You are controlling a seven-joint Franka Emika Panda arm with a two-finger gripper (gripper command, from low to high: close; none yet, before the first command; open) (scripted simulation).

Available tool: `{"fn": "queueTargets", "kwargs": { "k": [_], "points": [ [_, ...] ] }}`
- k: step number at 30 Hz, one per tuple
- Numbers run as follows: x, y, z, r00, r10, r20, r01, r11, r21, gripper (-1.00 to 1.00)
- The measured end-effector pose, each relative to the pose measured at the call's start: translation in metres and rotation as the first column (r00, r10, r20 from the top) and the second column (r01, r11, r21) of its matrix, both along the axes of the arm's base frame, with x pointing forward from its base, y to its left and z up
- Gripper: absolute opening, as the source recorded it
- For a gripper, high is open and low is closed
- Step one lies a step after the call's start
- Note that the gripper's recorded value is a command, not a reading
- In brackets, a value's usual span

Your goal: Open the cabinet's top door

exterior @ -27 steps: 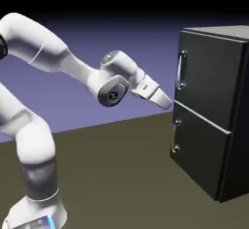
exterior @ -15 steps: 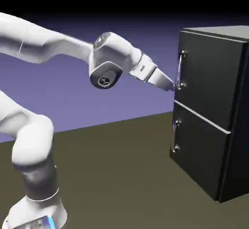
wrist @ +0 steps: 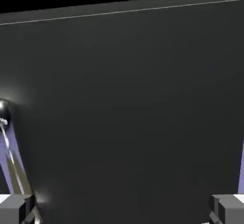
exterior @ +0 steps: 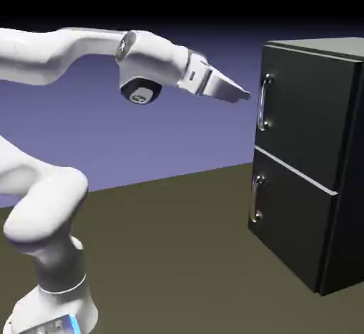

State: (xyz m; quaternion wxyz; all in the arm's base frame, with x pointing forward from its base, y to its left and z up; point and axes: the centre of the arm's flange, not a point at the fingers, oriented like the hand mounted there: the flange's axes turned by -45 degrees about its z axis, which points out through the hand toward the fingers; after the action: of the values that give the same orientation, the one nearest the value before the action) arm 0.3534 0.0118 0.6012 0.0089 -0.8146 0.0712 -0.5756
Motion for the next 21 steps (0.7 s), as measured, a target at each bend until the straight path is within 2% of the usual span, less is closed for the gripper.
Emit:
{"fn": "queueTargets", "kwargs": {
  "k": [11, 21],
  "points": [
    [0.009, 0.041, -0.003, 0.99, 0.013, 0.142, -0.01, 1.0, -0.026, 0.0],
    [0.039, 0.078, -0.038, 0.969, 0.038, 0.244, -0.021, 0.997, -0.071, 0.0]
  ]
}}
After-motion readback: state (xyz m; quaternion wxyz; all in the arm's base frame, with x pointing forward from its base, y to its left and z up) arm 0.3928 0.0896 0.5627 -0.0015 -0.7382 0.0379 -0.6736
